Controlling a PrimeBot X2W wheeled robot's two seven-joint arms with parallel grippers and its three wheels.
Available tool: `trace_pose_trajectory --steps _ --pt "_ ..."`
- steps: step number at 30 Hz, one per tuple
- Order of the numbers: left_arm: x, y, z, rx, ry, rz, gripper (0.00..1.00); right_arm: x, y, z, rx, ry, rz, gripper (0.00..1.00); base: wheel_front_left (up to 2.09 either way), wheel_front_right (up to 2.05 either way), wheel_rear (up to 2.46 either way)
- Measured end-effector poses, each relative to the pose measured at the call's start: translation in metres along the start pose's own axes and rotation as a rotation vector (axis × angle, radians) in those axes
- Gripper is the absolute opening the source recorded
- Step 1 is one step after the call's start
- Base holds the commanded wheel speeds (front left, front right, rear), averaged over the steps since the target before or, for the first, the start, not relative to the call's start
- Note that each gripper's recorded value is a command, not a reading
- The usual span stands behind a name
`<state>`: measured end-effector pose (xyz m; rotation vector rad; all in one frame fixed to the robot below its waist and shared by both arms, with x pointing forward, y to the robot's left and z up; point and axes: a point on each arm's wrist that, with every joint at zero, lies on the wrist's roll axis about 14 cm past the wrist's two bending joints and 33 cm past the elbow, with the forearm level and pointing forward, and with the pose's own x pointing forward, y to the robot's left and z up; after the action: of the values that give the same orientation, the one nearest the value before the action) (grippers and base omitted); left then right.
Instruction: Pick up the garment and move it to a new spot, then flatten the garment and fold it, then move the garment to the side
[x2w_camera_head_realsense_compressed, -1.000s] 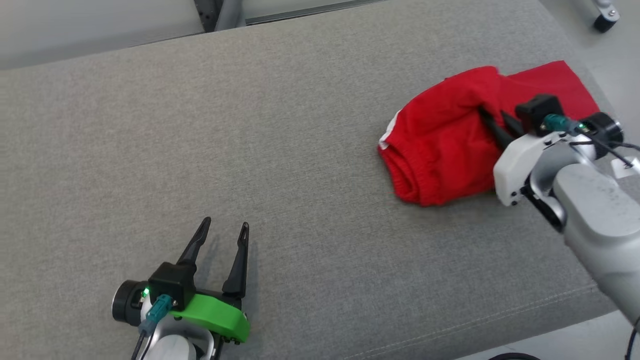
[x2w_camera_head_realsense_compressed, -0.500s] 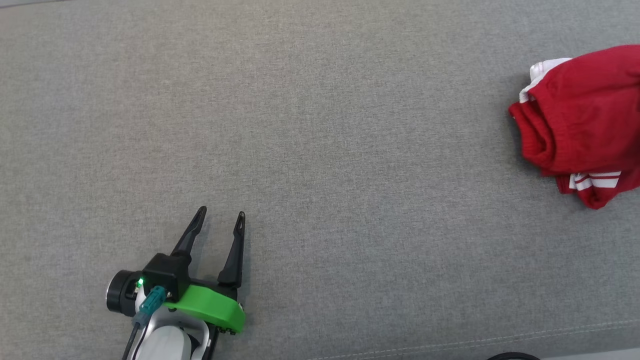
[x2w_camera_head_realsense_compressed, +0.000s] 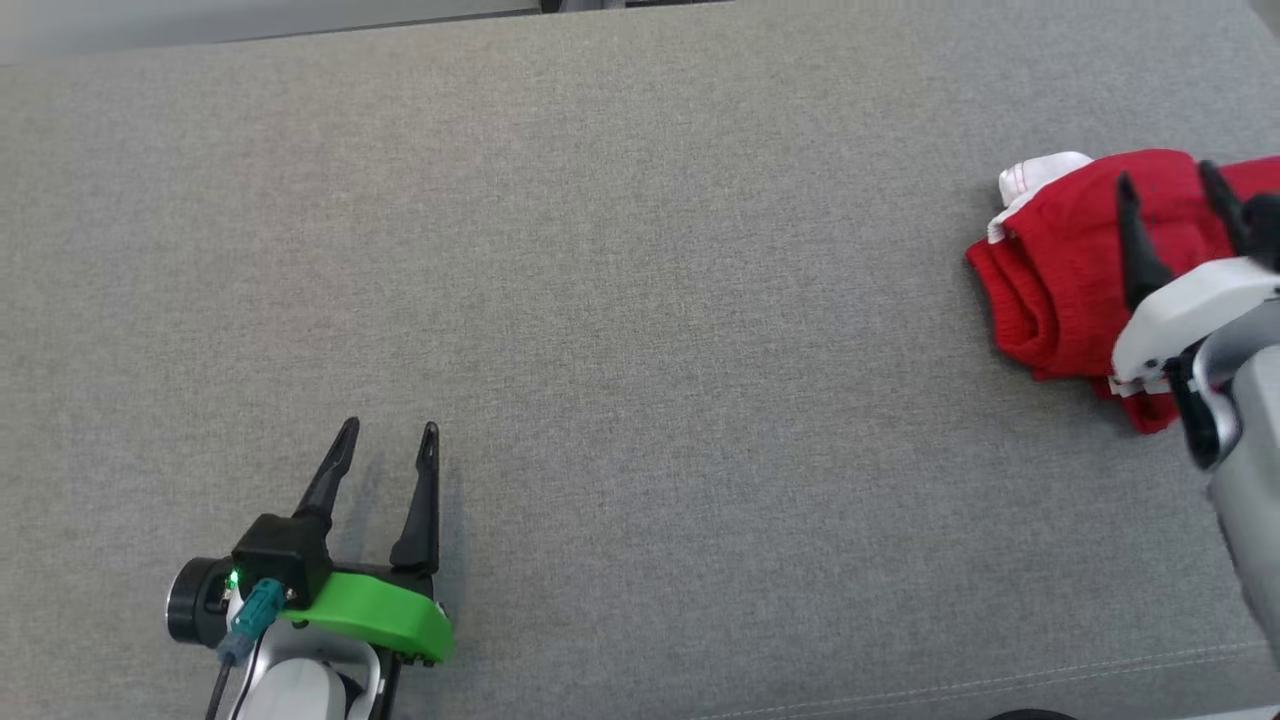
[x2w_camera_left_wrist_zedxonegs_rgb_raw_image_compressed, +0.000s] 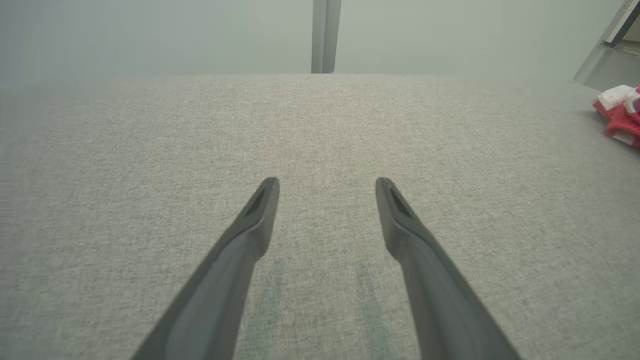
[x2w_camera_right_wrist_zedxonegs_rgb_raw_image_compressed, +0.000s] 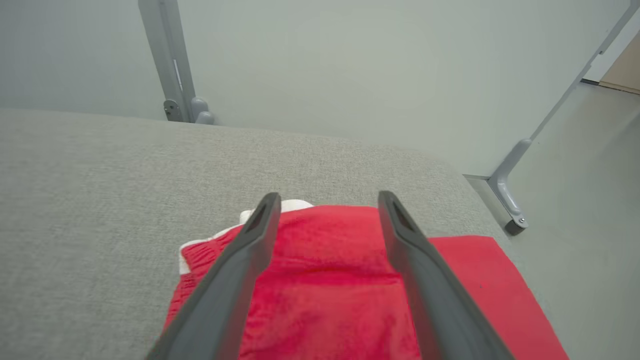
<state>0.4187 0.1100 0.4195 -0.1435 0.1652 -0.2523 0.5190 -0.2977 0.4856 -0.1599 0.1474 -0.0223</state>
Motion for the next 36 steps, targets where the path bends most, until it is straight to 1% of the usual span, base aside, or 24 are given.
trace_pose_trajectory --steps 4,8,9,11,13,17,21,24,28,36 --pt "-0.006 0.007 0.01 0.01 -0.027 0.028 1.0 -0.022 0.044 0.002 0.082 -0.066 0.057 1.0 0.0 0.0 0.0" --pt "-0.018 0.014 0.013 0.017 -0.03 0.057 1.0 -0.051 0.085 -0.006 0.161 -0.082 0.106 1.0 0.0 0.0 0.0" --pt "-0.025 0.02 0.014 0.02 -0.032 0.076 1.0 -0.062 0.102 -0.005 0.196 -0.096 0.126 1.0 0.0 0.0 0.0" --pt "-0.03 0.023 0.017 0.022 -0.039 0.092 1.0 -0.072 0.112 -0.003 0.23 -0.107 0.132 1.0 0.0 0.0 0.0" --pt "-0.036 0.028 0.019 0.022 -0.047 0.109 1.0 -0.082 0.12 -0.004 0.258 -0.109 0.133 1.0 0.0 0.0 0.0" --pt "-0.046 0.031 0.022 0.023 -0.056 0.126 1.0 -0.098 0.129 -0.003 0.271 -0.121 0.139 1.0 0.0 0.0 0.0" --pt "-0.056 0.032 0.025 0.019 -0.065 0.141 1.0 -0.114 0.138 -0.005 0.258 -0.119 0.156 1.0 0.0 0.0 0.0" --pt "-0.062 0.033 0.026 0.013 -0.073 0.151 1.0 -0.121 0.138 0.0 0.221 -0.138 0.159 1.0 0.0 0.0 0.0" --pt "-0.071 0.038 0.027 0.011 -0.078 0.181 1.0 -0.13 0.139 0.0 0.207 -0.142 0.163 1.0 0.0 0.0 0.0" --pt "-0.082 0.048 0.036 0.003 -0.113 0.222 1.0 -0.141 0.135 0.004 0.224 -0.161 0.15 1.0 0.0 0.0 0.0"
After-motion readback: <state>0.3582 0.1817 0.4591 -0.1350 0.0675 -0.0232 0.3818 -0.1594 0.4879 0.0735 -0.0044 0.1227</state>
